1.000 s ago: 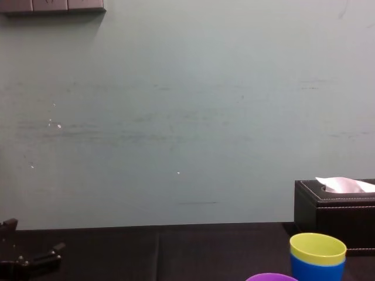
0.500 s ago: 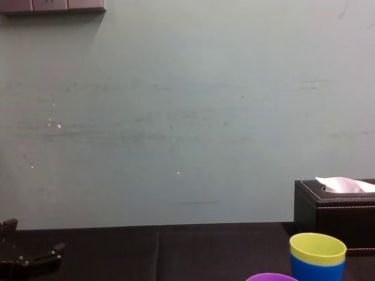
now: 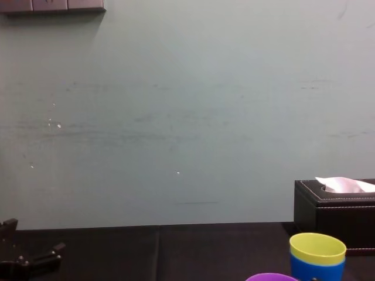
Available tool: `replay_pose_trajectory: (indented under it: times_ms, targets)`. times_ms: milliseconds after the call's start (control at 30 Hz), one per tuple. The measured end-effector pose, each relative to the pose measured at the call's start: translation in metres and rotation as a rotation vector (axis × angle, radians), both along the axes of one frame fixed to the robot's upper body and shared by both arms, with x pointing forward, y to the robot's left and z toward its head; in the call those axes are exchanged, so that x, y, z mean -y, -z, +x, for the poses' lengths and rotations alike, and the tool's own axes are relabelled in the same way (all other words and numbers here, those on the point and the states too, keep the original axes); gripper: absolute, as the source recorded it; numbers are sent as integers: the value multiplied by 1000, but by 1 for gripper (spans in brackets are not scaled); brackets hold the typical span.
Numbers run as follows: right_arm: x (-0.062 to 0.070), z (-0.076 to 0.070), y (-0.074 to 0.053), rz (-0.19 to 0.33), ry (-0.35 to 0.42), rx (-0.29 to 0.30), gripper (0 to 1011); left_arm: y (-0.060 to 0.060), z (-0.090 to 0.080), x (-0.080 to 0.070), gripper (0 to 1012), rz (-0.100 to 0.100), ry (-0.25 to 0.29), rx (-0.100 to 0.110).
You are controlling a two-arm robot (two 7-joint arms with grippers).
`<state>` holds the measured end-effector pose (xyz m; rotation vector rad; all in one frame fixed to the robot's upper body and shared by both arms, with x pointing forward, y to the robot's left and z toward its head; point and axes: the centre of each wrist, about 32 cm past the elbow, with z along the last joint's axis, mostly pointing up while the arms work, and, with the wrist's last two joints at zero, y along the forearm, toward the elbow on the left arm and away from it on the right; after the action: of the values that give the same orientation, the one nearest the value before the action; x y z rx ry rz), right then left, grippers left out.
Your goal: Stack the three plastic cups sequentially using one hand.
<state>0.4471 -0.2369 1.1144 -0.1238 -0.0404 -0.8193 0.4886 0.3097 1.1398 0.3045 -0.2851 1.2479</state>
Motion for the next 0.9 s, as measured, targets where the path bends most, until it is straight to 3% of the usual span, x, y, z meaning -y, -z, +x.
replay_pose_trajectory:
  times_ms: [800, 900]
  targets:
    - [-7, 5, 3, -8, 3, 8, 1004, 0, 0, 0, 1011, 0, 0, 0]
    - [-7, 5, 2, -7, 4, 8, 966, 0, 0, 0, 1011, 0, 0, 0]
